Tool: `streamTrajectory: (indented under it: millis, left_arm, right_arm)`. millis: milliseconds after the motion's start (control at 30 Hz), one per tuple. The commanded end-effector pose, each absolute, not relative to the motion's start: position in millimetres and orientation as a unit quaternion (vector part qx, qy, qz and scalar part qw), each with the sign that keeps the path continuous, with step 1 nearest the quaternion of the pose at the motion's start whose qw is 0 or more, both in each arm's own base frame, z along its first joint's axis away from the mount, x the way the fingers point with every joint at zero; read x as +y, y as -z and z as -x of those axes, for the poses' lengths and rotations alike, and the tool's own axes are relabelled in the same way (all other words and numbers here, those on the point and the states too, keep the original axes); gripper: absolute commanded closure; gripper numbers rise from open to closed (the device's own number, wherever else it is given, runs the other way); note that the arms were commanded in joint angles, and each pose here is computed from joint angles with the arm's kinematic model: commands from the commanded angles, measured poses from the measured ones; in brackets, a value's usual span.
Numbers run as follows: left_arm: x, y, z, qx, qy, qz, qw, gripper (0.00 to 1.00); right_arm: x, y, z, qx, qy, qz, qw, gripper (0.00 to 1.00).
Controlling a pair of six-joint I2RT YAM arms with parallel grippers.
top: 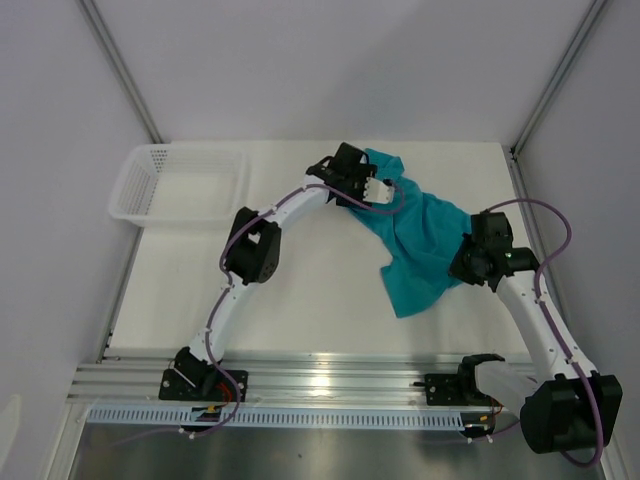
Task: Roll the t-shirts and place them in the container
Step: Flatten the tshirt
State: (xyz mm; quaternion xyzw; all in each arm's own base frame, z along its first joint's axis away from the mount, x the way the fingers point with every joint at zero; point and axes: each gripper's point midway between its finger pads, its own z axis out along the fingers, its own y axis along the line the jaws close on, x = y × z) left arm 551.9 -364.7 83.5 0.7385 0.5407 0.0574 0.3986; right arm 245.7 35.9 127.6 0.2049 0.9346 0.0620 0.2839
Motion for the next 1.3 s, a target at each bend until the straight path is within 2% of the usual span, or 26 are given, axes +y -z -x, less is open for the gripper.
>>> streamTrajectory:
  millis: [0,133,300,433,667,867,1100,1267]
  left_arm:
    - [-351.6,-59.8,-529.8,0.518,-0.061,-0.791,0.320,0.22]
    - [-343.6,-52.5,-529.4,0.479,-0.115,-0.823,0.282,0.20]
    - [-341.1,-45.3,-527.0,0.422,-0.145,-0.861,0.244,0.24]
    - [-320.4,-27.1,-495.2,0.403,-0.125,-0.891,0.167,0.28]
    - [-280.2,-19.3,-467.8,0.459,-0.076,-0.876,0.123,0.28]
    - [-255.1,-32.2,-453.3,0.487,-0.064,-0.863,0.120,0.27]
    - [-221.6,-22.2,-376.5,0.529,0.027,-0.845,0.070,0.28]
    - [-226.3,-56.1,-335.8,0.581,0.112,-0.797,0.119,0.28]
  right_arm:
    - [45.4,-153.2,-251.1,0.929,-0.086,-0.189,0.306,1.00]
    - [51.1,-163.3,-250.3,0.930,-0.090,-0.178,0.309,1.00]
    - [51.7,-175.2,-248.0,0.927,-0.081,-0.174,0.322,1.00]
    - [48.9,-181.8,-244.8,0.927,-0.073,-0.172,0.326,1.00]
    - [47.0,-185.9,-248.3,0.925,-0.070,-0.164,0.335,1.00]
    - [47.6,-166.1,-254.1,0.930,-0.075,-0.167,0.320,1.00]
    - [39.8,-137.9,-264.6,0.930,-0.072,-0.183,0.311,1.00]
    - [25.7,-125.3,-272.8,0.930,-0.065,-0.194,0.306,1.00]
